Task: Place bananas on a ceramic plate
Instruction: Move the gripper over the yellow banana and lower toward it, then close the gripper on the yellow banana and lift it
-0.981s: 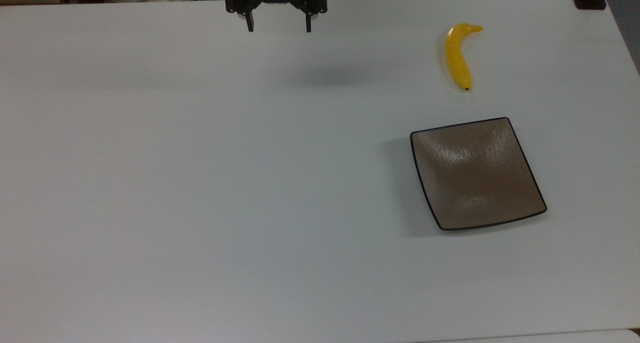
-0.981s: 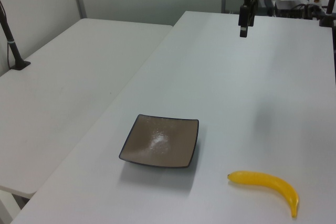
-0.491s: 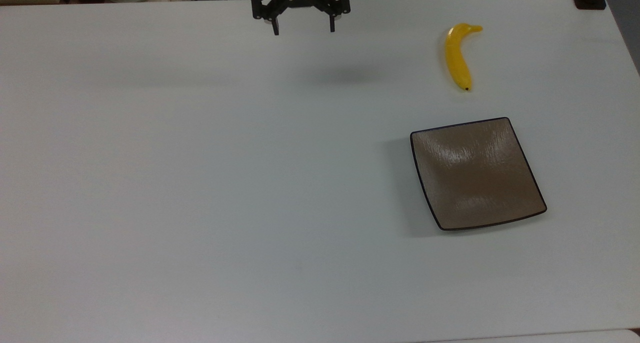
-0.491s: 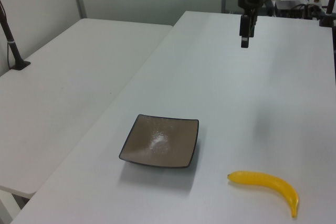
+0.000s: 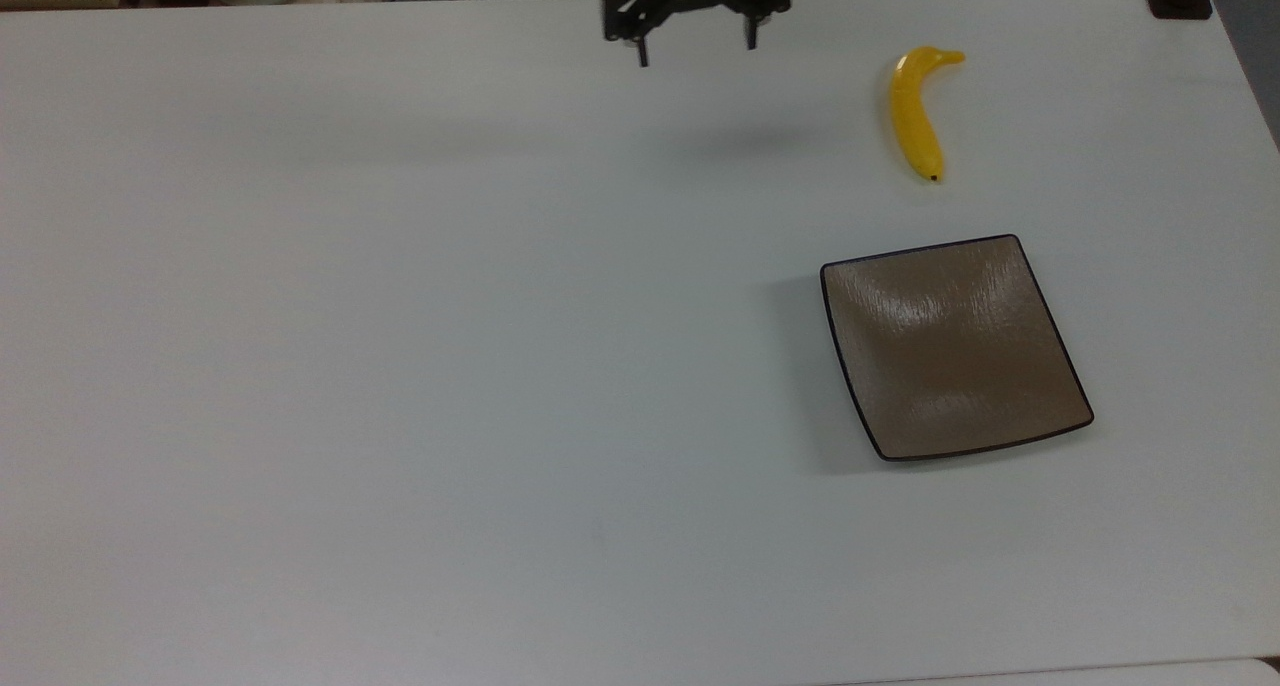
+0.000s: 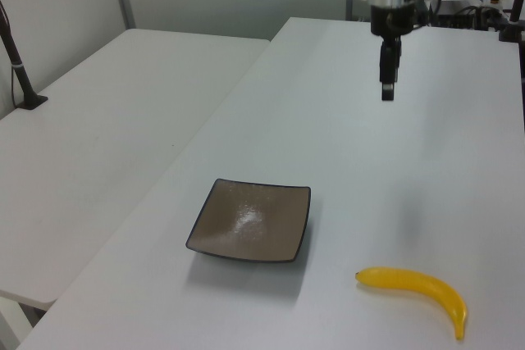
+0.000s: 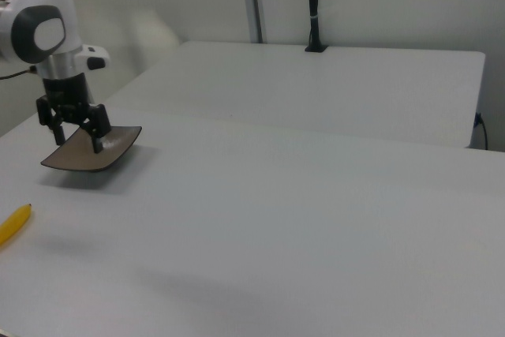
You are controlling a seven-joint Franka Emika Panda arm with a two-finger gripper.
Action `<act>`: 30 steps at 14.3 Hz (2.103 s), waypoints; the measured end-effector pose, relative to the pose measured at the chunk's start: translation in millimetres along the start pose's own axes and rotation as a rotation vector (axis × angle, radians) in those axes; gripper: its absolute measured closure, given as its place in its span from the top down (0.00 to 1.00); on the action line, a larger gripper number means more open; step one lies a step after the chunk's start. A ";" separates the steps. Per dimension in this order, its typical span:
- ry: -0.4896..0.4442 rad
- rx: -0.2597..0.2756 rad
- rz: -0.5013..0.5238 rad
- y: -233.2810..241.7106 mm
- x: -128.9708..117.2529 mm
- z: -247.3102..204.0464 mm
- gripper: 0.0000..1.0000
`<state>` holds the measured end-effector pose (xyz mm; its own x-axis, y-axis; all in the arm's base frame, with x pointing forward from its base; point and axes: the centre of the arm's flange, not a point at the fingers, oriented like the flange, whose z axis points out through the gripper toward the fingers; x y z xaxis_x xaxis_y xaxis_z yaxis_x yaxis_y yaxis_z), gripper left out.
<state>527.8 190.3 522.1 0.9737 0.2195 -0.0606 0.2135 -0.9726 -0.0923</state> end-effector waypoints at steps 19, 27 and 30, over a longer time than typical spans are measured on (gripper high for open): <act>-0.130 0.035 -0.020 -206.5 -22.0 173.3 1.00; -0.126 0.062 -0.028 -233.5 -18.1 233.7 1.00; -0.137 0.059 -0.031 -236.4 -20.2 240.8 0.85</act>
<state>438.6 434.3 305.8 0.9459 0.2616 -0.1918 0.2342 -0.9599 -0.1541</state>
